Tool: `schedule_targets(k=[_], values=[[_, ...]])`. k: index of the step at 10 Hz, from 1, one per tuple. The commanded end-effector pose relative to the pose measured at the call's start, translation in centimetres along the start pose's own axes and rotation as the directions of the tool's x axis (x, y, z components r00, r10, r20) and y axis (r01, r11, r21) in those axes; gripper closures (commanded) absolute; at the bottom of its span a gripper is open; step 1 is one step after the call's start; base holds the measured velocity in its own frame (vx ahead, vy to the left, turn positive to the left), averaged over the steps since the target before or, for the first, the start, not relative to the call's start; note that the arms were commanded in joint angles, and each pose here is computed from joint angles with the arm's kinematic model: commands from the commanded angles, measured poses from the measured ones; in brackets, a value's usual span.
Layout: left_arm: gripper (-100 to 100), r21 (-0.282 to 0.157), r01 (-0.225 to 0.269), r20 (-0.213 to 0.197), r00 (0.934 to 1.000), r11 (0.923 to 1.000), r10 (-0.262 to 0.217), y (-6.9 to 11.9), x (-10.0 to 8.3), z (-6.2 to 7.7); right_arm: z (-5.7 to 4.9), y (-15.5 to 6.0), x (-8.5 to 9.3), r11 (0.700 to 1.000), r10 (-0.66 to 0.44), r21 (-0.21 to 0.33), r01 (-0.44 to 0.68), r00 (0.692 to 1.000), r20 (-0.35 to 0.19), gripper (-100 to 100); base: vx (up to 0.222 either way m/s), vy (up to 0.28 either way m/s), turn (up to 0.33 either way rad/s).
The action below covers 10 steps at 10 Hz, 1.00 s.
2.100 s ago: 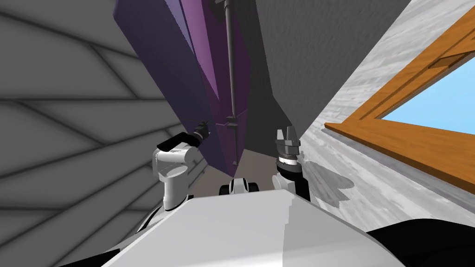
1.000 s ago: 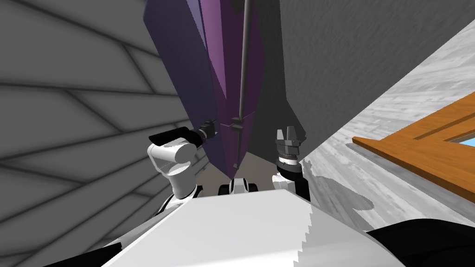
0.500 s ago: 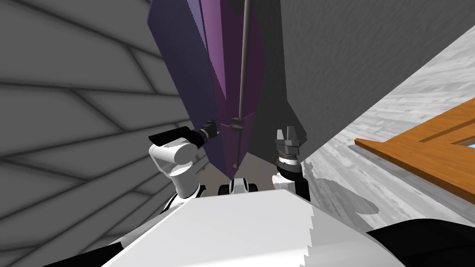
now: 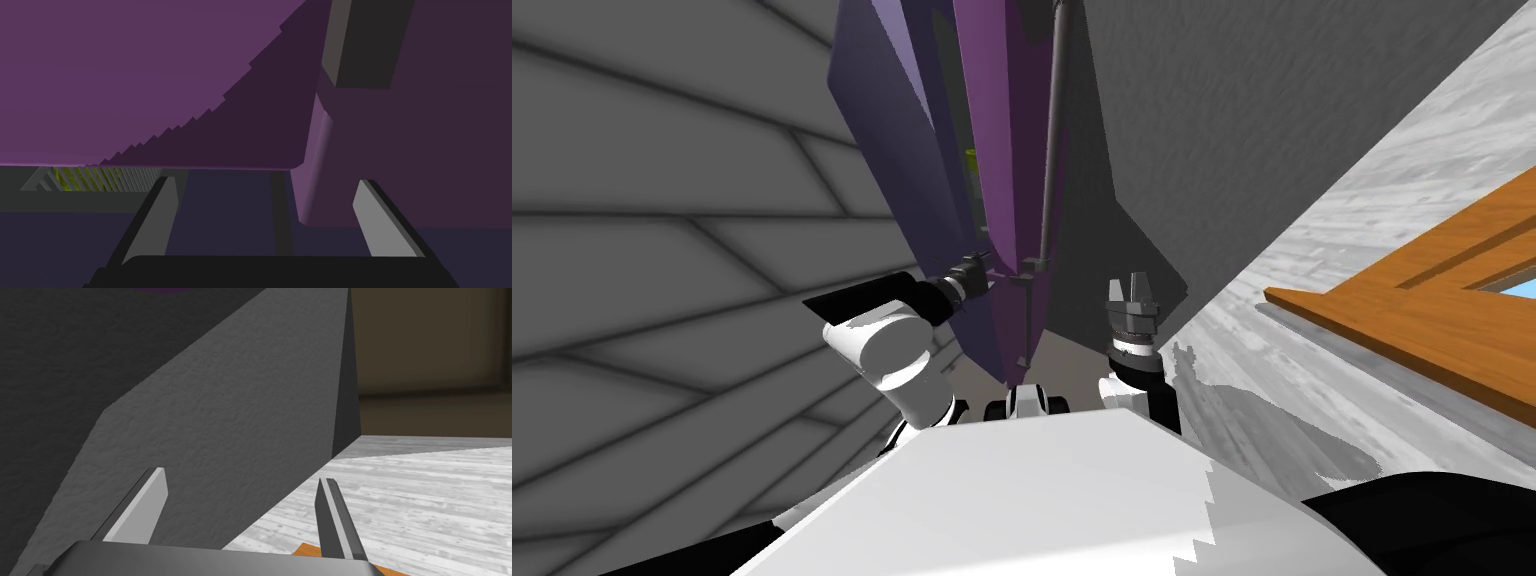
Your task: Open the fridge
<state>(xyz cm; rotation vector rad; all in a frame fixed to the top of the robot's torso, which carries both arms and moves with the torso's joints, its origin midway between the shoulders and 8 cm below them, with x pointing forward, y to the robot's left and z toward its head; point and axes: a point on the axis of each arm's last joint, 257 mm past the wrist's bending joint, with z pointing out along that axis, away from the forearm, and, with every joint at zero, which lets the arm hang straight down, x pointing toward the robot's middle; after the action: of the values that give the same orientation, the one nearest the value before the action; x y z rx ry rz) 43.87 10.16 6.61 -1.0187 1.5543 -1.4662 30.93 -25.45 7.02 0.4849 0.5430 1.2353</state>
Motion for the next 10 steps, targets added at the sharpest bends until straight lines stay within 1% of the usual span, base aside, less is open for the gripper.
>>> schedule_targets(k=[1,2,3,4,5,6,7,8,9,10], values=[[-100,-0.009,-0.004,0.025,0.9997,0.9999,0.004,0.3,-1.7,0.8,0.0,0.0,0.0,1.0,0.0,0.0,0.0,1.0,0.0,0,-0.099,0.0,-0.107],[-100,0.011,-0.018,0.051,0.9985,0.9998,0.018,-0.5,-3.2,1.1,0.0,0.0,0.0,1.0,0.0,0.0,0.0,1.0,0.0,0,-0.141,0.014,-0.314],[-100,-0.01,-0.008,0.053,0.9986,0.9999,0.009,0.2,-3.5,1.5,0.0,0.0,0.0,1.0,0.0,0.0,0.0,1.0,0.0,0,-0.104,0.006,-0.122],[-100,0.007,-0.019,0.081,0.9965,0.9998,0.019,-0.4,-5.2,1.8,0.0,0.0,0.0,1.0,0.0,0.0,0.0,1.0,0.0,0,-0.104,-0.026,-0.125],[-100,-0.017,-0.008,0.08,0.9968,0.9998,0.009,0.5,-5.5,2.4,0.0,0.0,0.0,1.0,0.0,0.0,0.0,1.0,0.0,0,-0.069,-0.02,-0.085],[-100,-0.001,-0.017,0.108,0.994,0.9999,0.017,-0.2,-7.3,2.6,0.0,0.0,0.0,1.0,0.0,0.0,0.0,1.0,0.0,0,-0.077,-0.009,-0.188],[-100,-0.019,-0.008,0.107,0.9942,0.9998,0.01,0.5,-7.5,3.0,0.0,0.0,0.0,1.0,0.0,0.0,0.0,1.0,0.0,0,-0.066,-0.001,-0.104],[-100,-0.005,-0.014,0.136,0.9906,0.9999,0.015,0.0,-9.3,3.2,0.0,0.0,0.0,1.0,0.0,0.0,0.0,1.0,0.0,0,-0.075,-0.013,-0.171],[-100,-0.019,-0.007,0.135,0.9908,0.9998,0.009,0.5,-9.5,3.6,0.0,0.0,0.0,1.0,0.0,0.0,0.0,1.0,0.0,0,-0.07,-0.014,-0.109],[-100,0.0,-0.015,0.165,0.9862,0.9999,0.015,-0.2,-11.3,3.5,0.0,0.0,0.0,1.0,0.0,0.0,0.0,1.0,0.0,0,-0.084,-0.028,-0.155]])
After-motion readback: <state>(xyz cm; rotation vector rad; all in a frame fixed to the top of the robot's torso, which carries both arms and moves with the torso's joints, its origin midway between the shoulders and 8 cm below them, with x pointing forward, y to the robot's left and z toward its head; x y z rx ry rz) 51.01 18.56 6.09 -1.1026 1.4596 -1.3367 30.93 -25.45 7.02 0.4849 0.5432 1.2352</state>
